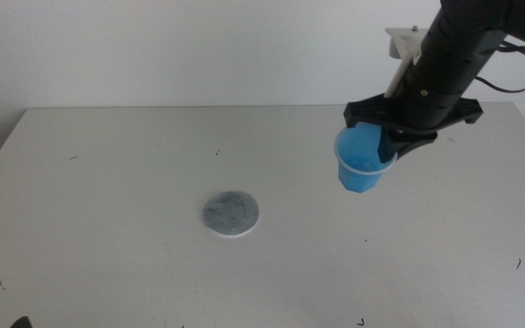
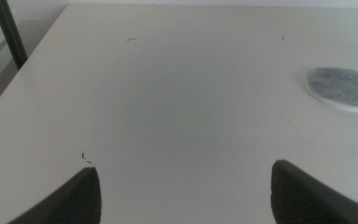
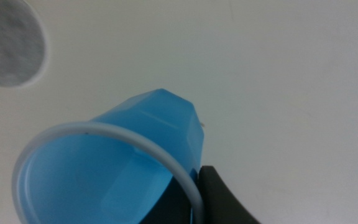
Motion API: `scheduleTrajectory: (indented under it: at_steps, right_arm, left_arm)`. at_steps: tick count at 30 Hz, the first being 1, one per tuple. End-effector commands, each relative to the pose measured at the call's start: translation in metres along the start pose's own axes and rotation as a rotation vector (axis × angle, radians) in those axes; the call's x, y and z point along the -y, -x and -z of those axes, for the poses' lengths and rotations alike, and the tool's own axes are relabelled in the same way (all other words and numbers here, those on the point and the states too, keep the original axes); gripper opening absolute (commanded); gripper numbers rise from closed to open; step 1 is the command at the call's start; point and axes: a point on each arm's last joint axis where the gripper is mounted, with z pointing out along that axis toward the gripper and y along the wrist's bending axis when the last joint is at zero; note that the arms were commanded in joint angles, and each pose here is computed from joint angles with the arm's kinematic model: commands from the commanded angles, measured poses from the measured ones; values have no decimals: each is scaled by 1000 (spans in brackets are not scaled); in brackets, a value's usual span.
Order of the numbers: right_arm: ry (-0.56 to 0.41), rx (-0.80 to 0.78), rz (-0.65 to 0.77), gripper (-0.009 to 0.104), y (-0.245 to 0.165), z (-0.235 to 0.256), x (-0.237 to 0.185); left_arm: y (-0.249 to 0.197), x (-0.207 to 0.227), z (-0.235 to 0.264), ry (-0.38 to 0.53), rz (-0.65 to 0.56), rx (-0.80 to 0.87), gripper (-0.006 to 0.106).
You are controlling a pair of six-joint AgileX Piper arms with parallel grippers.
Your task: Place an empty cup on a cup mat.
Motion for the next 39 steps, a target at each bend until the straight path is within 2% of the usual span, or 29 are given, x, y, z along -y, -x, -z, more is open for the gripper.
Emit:
scheduleTrajectory:
  at_steps: [1,19,26,39]
  right_arm:
    - [11,43,29,0,4,28,-13]
    - [190,31,112,0,36,-24,-122]
    - [187,-4,109,0,40,-57,-140]
    - [146,-33,103,0,43,-93,-140]
  left_arm:
    - [8,1,2,-11,11,84,105]
    - [8,1,2,-11,11,84,105]
    - [8,1,2,-11,11,84,105]
    - [8,1,2,-11,11,84,105]
